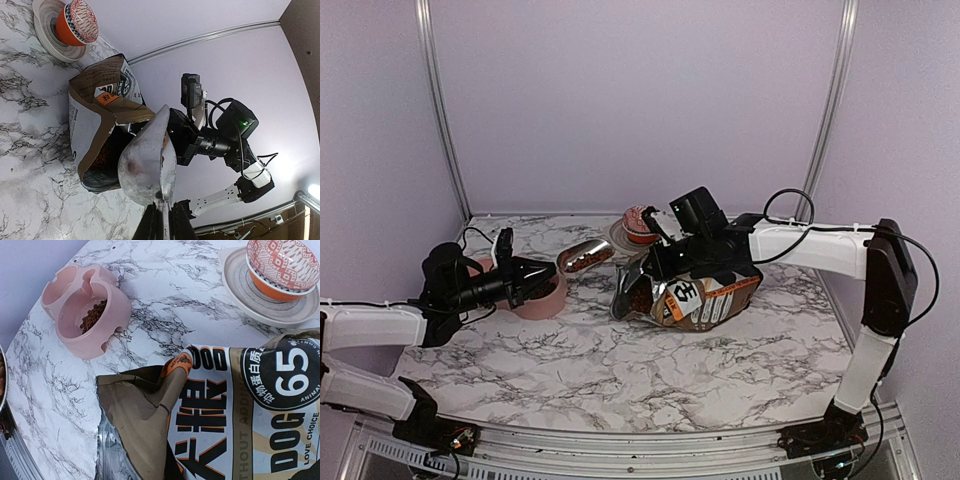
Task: Serve the pet food
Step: Place the pet food in the pet food bowl.
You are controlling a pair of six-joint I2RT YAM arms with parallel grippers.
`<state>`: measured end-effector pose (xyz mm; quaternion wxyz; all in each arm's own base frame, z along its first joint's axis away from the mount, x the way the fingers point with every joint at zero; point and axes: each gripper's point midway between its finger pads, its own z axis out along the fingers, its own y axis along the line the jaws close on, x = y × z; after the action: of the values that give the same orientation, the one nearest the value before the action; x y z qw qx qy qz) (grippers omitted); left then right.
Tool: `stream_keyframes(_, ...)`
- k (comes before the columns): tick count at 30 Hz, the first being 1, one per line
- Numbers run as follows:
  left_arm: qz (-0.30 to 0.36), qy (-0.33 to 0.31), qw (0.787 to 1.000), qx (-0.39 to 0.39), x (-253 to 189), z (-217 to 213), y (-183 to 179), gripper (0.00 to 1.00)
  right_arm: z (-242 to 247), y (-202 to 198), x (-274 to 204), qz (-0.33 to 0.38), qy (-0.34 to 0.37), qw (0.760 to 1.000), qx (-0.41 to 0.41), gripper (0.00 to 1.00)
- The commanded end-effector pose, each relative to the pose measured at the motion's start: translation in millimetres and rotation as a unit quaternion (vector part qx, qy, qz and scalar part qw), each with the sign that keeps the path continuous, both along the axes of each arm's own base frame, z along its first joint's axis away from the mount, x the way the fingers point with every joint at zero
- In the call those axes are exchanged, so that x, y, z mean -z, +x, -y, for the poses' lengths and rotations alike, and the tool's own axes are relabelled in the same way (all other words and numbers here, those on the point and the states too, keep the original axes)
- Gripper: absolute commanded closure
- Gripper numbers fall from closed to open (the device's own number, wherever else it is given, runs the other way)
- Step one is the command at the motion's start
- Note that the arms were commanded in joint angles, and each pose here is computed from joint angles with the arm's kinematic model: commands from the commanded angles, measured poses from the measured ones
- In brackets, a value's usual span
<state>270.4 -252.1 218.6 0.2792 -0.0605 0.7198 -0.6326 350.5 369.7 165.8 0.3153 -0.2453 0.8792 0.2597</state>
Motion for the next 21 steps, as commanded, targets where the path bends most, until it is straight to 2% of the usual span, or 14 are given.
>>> stream_keyframes(1, 0.042, -0.031, 0.999, -0.005, -26.2, -10.0, -2.7, 1.0, 18.1, 25.6, -39.4, 0.059, 0.014, 0.997, 0.041, 1.0)
stream_keyframes(21, 0.014, -0.028, 0.991, -0.127, 6.3, -96.9, 14.2, 1.0, 18.7, 26.2, -37.7, 0.059, 0.013, 0.997, 0.041, 1.0)
